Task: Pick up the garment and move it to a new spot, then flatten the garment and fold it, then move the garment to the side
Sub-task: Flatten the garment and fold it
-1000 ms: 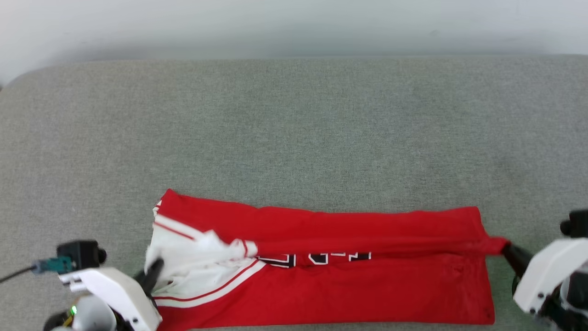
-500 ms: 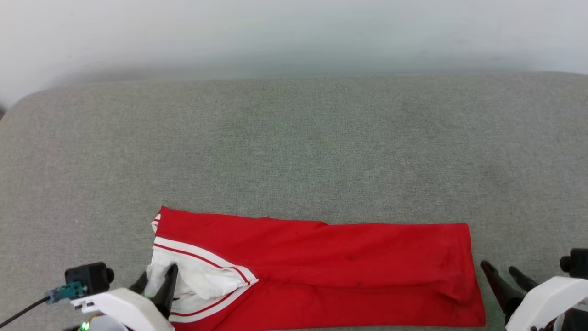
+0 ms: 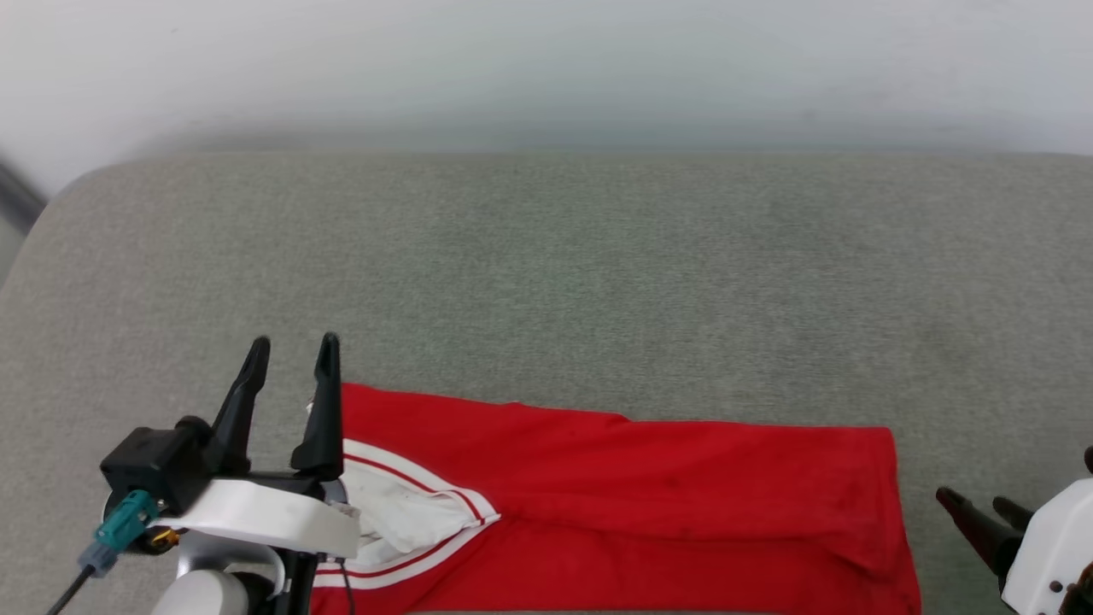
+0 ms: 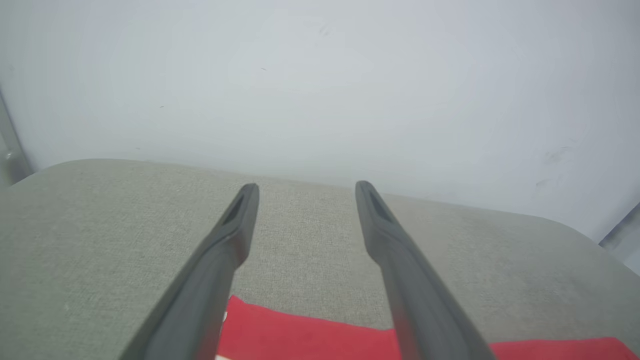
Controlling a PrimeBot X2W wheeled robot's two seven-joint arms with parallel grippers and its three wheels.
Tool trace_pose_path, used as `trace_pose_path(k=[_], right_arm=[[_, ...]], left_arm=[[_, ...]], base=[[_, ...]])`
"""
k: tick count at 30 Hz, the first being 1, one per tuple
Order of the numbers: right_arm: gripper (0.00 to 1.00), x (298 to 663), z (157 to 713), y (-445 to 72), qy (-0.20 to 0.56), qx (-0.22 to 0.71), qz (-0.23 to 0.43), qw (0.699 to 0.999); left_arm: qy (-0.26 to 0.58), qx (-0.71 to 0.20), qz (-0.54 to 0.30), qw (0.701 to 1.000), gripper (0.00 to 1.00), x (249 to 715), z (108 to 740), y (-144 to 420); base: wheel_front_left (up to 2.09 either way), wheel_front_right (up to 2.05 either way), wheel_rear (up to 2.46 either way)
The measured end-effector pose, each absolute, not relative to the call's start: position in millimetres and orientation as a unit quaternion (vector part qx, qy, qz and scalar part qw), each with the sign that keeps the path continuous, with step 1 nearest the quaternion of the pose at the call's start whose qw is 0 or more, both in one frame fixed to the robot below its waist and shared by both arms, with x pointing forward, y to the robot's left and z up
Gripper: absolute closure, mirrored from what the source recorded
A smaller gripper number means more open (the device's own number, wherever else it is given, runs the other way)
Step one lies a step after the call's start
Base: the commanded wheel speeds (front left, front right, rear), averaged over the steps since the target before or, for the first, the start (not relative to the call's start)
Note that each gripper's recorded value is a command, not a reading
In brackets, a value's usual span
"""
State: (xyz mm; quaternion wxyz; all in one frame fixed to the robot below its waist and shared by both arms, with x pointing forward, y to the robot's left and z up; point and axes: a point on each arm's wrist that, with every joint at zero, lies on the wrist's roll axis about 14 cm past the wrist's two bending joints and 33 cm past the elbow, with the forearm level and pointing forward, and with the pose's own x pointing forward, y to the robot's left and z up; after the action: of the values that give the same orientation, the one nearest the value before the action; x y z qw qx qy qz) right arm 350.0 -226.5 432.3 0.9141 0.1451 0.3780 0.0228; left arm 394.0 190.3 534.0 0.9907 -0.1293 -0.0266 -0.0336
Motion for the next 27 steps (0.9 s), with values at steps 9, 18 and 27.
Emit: trace_pose_path(k=[9, 18, 27], right_arm=[[0.0, 344, 392, -191, 0.495, 0.135, 0.067, 0.855], [0.24, 345, 362, -169, 0.542, 0.157, 0.087, 0.821], [1.0, 343, 375, -158, 0.521, 0.156, 0.112, 0.832]], left_arm=[[-0.096, -0.086, -0.026, 0.991, 0.0, 393, 562, 192], [-0.076, -0.067, -0.019, 0.995, 0.0, 392, 548, 197], [-0.056, -0.056, -0.015, 0.997, 0.0, 384, 540, 199]], base=[[0.0, 0.0, 0.0], [0.0, 0.0, 0.0], [0.0, 0.0, 0.0]])
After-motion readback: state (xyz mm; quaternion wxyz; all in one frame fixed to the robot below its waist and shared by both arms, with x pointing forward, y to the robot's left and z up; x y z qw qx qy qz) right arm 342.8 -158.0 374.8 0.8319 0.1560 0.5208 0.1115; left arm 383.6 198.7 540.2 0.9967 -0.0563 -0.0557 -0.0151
